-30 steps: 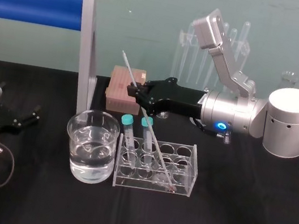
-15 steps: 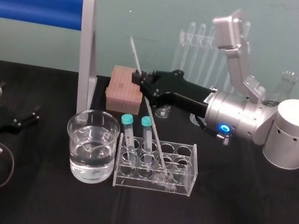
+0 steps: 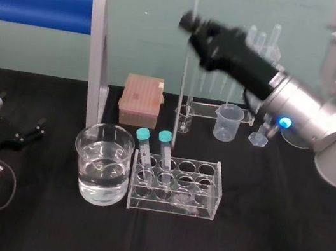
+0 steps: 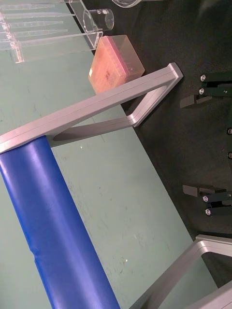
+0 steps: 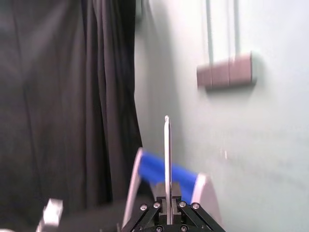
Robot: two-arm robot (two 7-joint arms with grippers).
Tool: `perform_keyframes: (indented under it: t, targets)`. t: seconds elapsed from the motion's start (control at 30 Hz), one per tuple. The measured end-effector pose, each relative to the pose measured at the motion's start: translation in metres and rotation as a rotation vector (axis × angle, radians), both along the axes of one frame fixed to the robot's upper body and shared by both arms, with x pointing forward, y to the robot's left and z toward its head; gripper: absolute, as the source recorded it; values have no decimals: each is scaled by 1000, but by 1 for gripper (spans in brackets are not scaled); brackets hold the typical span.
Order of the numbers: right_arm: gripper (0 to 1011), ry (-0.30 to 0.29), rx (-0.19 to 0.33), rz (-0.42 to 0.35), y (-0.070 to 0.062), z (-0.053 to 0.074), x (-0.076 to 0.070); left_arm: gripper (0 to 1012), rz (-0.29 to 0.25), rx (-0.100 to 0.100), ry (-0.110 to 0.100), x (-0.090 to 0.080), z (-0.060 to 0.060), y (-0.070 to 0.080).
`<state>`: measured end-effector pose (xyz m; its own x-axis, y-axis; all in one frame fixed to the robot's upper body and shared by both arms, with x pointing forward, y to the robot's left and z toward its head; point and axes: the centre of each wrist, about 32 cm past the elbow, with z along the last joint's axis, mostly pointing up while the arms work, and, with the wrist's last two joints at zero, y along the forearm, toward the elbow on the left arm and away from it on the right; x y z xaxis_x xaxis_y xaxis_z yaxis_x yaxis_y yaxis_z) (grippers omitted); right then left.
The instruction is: Hold the thermometer with one hand and immerse one end into the beaker, then reinsert it into the test tube rack.
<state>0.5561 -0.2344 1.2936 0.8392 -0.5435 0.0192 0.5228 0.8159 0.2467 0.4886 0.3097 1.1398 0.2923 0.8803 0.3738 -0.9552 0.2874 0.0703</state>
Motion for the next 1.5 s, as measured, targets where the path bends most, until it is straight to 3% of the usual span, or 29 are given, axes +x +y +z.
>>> perform_keyframes:
  t: [0.1, 0.23, 0.3, 0.43, 0.6, 0.8, 1.1, 1.5]
  targets:
    - [51, -60, 110, 13, 0, 13, 0, 1008, 0, 0, 0, 0, 0, 0]
    - [52, -106, 176, 42, 7, 29, 6, 1008, 0, 0, 0, 0, 0, 0]
    - [52, -133, 216, 83, 17, 42, 12, 1008, 0, 0, 0, 0, 0, 0]
    - [52, -158, 229, 152, 35, 53, 20, 1008, 0, 0, 0, 0, 0, 0]
    - [52, -153, 211, 224, 55, 53, 27, 1008, 0, 0, 0, 0, 0, 0]
    - [52, -94, 151, 268, 73, 34, 35, 1008, 0, 0, 0, 0, 0, 0]
    - [52, -18, 47, 286, 81, -2, 41, 1008, 0, 0, 0, 0, 0, 0]
    - [51, -1, 11, 290, 89, -42, 48, 1008, 0, 0, 0, 0, 0, 0]
